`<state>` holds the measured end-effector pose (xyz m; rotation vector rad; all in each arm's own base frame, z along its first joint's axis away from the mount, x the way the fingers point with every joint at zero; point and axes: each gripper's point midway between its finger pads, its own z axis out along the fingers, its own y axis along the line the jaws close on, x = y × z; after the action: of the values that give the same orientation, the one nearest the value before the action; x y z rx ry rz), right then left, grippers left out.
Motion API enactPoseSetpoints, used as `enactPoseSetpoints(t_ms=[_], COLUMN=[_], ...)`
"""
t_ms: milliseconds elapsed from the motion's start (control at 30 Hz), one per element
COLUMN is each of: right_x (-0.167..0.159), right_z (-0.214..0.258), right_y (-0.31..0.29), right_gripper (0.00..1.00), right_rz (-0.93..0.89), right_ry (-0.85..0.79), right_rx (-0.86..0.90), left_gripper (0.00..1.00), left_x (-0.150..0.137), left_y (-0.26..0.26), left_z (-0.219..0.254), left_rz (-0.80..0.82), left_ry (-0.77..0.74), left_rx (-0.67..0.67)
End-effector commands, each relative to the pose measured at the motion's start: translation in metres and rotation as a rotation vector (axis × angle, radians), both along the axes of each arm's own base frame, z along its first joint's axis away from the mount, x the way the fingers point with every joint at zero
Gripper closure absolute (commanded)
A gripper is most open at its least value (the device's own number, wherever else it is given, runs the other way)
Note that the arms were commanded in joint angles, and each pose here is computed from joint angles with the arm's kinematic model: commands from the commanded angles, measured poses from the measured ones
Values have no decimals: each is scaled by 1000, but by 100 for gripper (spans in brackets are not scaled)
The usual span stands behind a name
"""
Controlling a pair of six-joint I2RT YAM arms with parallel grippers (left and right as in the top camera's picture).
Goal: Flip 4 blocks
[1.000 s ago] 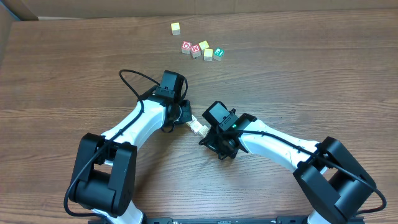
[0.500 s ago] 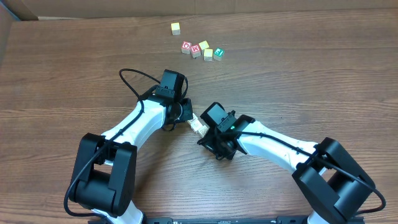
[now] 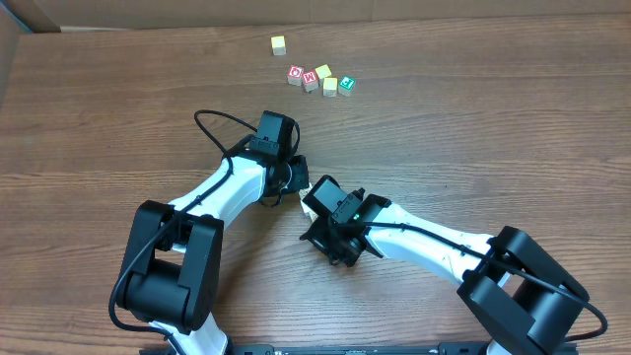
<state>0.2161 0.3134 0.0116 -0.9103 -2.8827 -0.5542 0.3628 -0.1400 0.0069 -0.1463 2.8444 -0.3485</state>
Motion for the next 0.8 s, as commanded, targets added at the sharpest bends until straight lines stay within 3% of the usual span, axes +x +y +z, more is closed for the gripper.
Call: enactPoseSetpoints(t_ms=[0,767], right_x=[10,-6], right_z=[3,11], right_y=[8,33], right_gripper=[96,96], right_rz=[-25,22], right_ry=[-44,-23], right_rx=[21,99], left_gripper=[96,96], left_x=[-11,0], left_y=[-12,-13], left_z=[-11,-4], left_rz=[-42,-36], left_ry=[50,16], left_rx=[-32,-47])
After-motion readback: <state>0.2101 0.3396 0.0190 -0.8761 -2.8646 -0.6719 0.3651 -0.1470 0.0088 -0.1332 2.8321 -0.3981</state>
